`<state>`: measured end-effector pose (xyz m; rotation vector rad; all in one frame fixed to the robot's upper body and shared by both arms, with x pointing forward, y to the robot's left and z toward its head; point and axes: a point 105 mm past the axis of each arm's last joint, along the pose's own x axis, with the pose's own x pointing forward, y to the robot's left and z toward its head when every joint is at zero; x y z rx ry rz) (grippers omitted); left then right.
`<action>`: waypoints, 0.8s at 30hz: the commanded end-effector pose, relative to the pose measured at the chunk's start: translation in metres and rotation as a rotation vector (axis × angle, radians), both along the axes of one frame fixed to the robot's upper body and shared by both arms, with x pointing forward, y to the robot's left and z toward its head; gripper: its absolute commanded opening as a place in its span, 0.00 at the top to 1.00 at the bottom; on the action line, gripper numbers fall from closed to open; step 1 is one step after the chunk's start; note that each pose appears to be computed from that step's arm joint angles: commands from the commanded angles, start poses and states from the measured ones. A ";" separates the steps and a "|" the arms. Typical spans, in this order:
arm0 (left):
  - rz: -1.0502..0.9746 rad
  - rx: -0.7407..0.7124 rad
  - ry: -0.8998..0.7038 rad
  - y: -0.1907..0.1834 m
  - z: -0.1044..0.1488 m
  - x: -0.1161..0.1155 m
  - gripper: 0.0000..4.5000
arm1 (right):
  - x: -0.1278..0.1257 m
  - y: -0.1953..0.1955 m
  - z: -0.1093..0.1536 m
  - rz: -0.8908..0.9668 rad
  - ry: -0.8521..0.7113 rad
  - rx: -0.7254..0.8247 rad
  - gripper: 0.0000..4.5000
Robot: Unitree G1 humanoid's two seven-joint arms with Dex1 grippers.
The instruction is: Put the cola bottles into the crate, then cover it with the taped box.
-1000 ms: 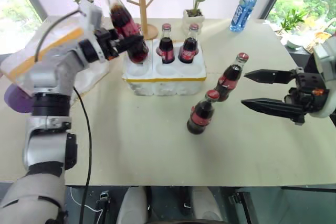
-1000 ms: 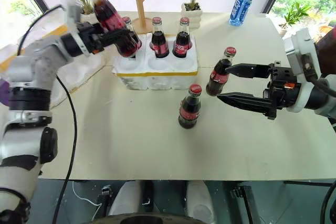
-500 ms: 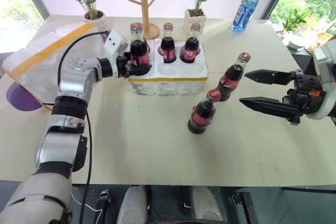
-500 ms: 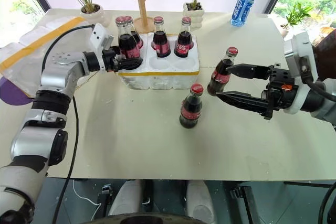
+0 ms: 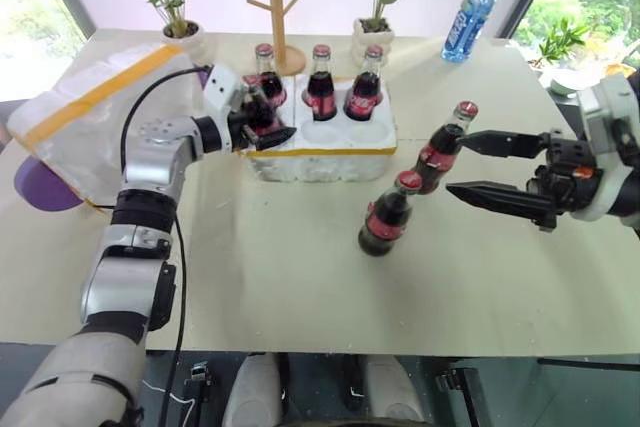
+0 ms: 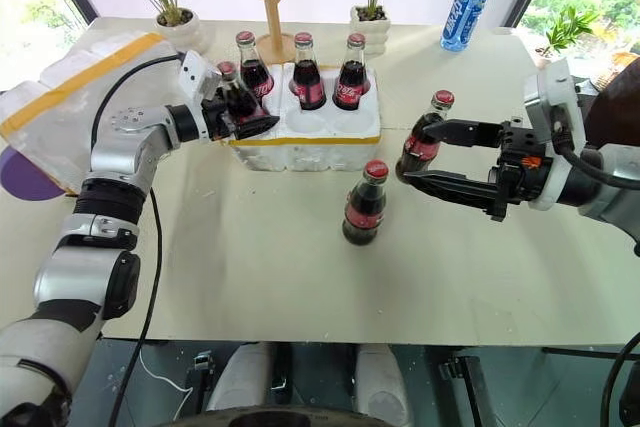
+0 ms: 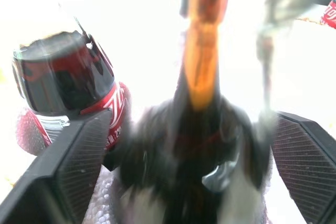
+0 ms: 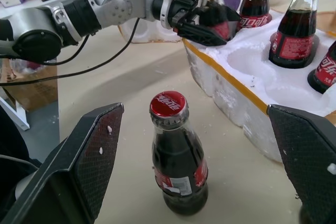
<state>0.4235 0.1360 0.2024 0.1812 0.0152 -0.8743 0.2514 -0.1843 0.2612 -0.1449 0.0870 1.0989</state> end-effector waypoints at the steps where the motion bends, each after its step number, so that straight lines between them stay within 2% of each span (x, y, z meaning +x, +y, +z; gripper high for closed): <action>1: 0.002 -0.086 -0.039 0.002 0.026 0.001 0.01 | -0.001 -0.005 0.008 -0.018 -0.046 0.000 0.00; 3: -0.013 -0.139 -0.065 0.003 0.044 -0.002 0.01 | 0.000 -0.009 0.006 -0.038 -0.038 -0.009 0.00; 6: -0.097 -0.224 -0.101 0.006 0.082 -0.020 0.01 | 0.000 -0.016 0.000 -0.068 -0.021 -0.020 0.00; 8: -0.130 -0.244 -0.108 0.007 0.094 -0.028 0.01 | 0.000 -0.018 -0.003 -0.077 -0.015 -0.026 0.00; 10: -0.215 -0.248 -0.099 0.016 0.115 -0.050 0.01 | 0.002 -0.024 -0.016 -0.113 0.019 -0.057 0.00; 12: -0.298 -0.201 -0.073 0.024 0.125 -0.074 0.01 | 0.004 -0.027 -0.027 -0.136 0.052 -0.063 0.00; 15: -0.380 -0.060 -0.021 0.029 0.111 -0.102 0.01 | 0.003 -0.025 -0.038 -0.139 0.055 -0.071 0.00; 19: -0.432 0.122 0.050 0.028 0.071 -0.129 0.01 | -0.001 -0.016 -0.060 -0.109 0.052 -0.110 0.00; 21: -0.454 0.195 0.067 0.025 0.051 -0.138 0.01 | -0.003 -0.010 -0.070 -0.087 0.058 -0.104 0.00; 24: -0.456 0.214 0.073 0.019 0.036 -0.141 0.01 | 0.001 -0.003 -0.075 -0.079 0.076 -0.027 0.00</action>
